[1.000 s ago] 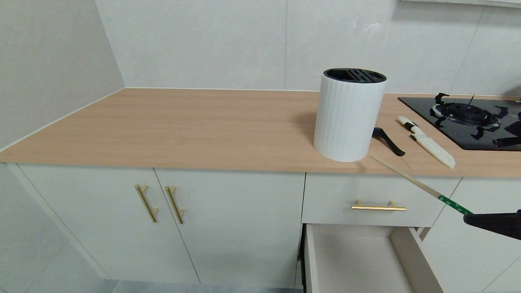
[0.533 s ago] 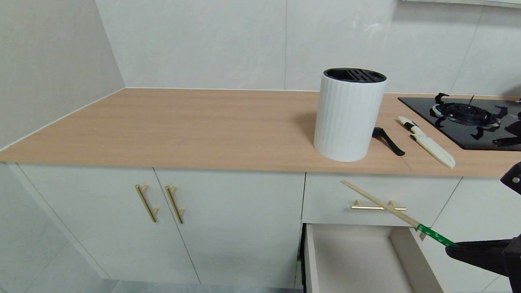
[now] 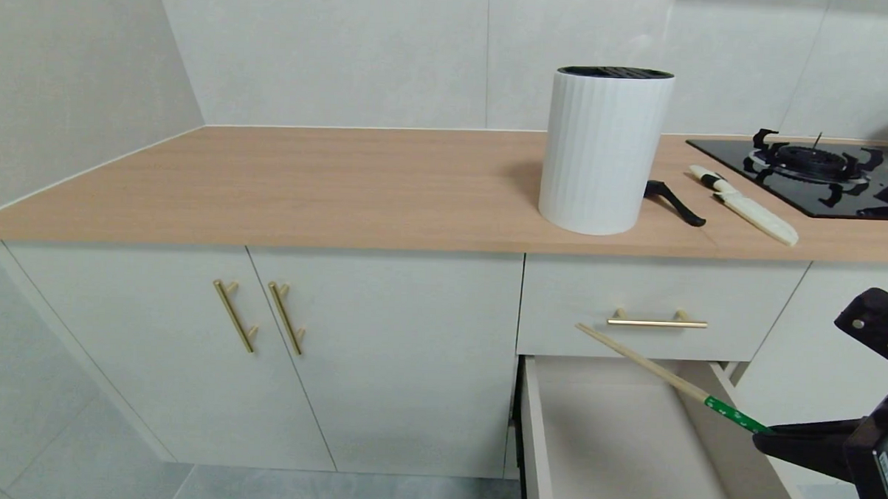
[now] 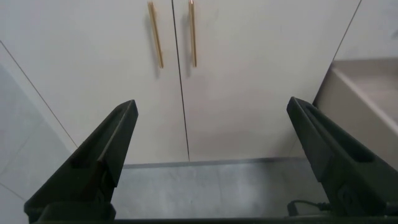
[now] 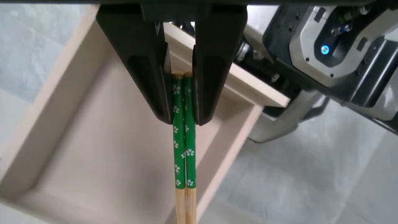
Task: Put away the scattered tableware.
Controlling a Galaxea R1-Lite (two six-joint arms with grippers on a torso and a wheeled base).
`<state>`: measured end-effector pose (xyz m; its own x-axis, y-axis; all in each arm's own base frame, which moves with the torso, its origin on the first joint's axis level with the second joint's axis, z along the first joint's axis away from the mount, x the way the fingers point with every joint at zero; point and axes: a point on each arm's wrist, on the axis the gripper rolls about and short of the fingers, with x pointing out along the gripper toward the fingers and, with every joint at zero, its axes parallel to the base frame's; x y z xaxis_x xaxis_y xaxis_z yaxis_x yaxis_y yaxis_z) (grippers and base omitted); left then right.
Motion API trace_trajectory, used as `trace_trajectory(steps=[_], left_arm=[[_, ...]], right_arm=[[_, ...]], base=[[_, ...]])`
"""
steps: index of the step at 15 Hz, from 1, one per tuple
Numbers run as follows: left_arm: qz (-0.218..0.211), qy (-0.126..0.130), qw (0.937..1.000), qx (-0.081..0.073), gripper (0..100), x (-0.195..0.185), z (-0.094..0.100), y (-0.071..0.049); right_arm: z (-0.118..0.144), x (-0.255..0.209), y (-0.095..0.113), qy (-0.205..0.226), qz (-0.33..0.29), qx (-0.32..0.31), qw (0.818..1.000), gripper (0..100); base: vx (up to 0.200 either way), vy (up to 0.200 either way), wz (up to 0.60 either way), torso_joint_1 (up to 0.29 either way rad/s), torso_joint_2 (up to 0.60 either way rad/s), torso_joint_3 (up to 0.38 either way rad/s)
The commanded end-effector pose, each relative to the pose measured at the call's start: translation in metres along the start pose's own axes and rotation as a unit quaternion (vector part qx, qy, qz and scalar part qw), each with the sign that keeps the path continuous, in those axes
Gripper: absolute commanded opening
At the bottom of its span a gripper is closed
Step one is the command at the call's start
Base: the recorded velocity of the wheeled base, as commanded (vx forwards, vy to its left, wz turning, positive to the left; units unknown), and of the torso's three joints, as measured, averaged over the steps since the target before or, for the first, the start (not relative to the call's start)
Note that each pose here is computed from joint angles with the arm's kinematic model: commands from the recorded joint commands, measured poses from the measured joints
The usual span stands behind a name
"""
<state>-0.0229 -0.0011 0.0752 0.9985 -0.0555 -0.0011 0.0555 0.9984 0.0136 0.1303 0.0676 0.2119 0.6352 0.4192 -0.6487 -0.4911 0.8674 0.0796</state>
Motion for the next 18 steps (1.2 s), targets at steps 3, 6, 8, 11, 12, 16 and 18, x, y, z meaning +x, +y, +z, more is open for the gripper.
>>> trace_trajectory(steps=[3, 6, 8, 11, 12, 16, 18], left_arm=[[0.0, 0.0, 1.0, 0.0, 100, 0.0, 0.0, 0.0], [0.0, 0.0, 1.0, -0.001, 100, 0.0, 0.0, 0.0], [0.0, 0.0, 1.0, 0.0, 100, 0.0, 0.0, 0.0], [0.0, 0.0, 1.0, 0.0, 100, 0.0, 0.0, 0.0], [0.0, 0.0, 1.0, 0.0, 100, 0.0, 0.0, 0.0], [0.0, 0.0, 1.0, 0.0, 100, 0.0, 0.0, 0.0], [0.0, 0.0, 1.0, 0.0, 100, 0.0, 0.0, 0.0]], right_arm=[[-0.001, 0.013, -0.001, 0.017, -0.002, 0.002, 1.0, 0], [-0.002, 0.023, -0.002, 0.021, -0.002, 0.002, 1.0, 0], [-0.002, 0.027, -0.003, 0.028, -0.003, 0.003, 1.0, 0], [-0.003, 0.032, -0.003, 0.039, -0.003, 0.004, 0.999, 0], [-0.003, 0.033, -0.003, 0.039, -0.003, 0.004, 0.999, 0], [-0.004, 0.071, -0.008, 0.069, -0.026, 0.009, 0.997, 0], [-0.003, 0.097, -0.013, 0.088, -0.08, 0.033, 0.992, 0]], base=[[0.0, 0.0, 0.0, -0.175, 0.46, 0.286], [0.0, 0.0, 0.0, -0.155, 0.45, 0.294], [0.0, 0.0, 0.0, -0.102, 0.32, 0.193], [0.0, 0.0, 0.0, -0.018, 0.07, 0.045], [0.0, 0.0, 0.0, 0.0, 0.0, 0.0], [0.0, 0.0, 0.0, 0.0, 0.0, 0.0], [0.0, 0.0, 0.0, 0.0, 0.0, 0.0]])
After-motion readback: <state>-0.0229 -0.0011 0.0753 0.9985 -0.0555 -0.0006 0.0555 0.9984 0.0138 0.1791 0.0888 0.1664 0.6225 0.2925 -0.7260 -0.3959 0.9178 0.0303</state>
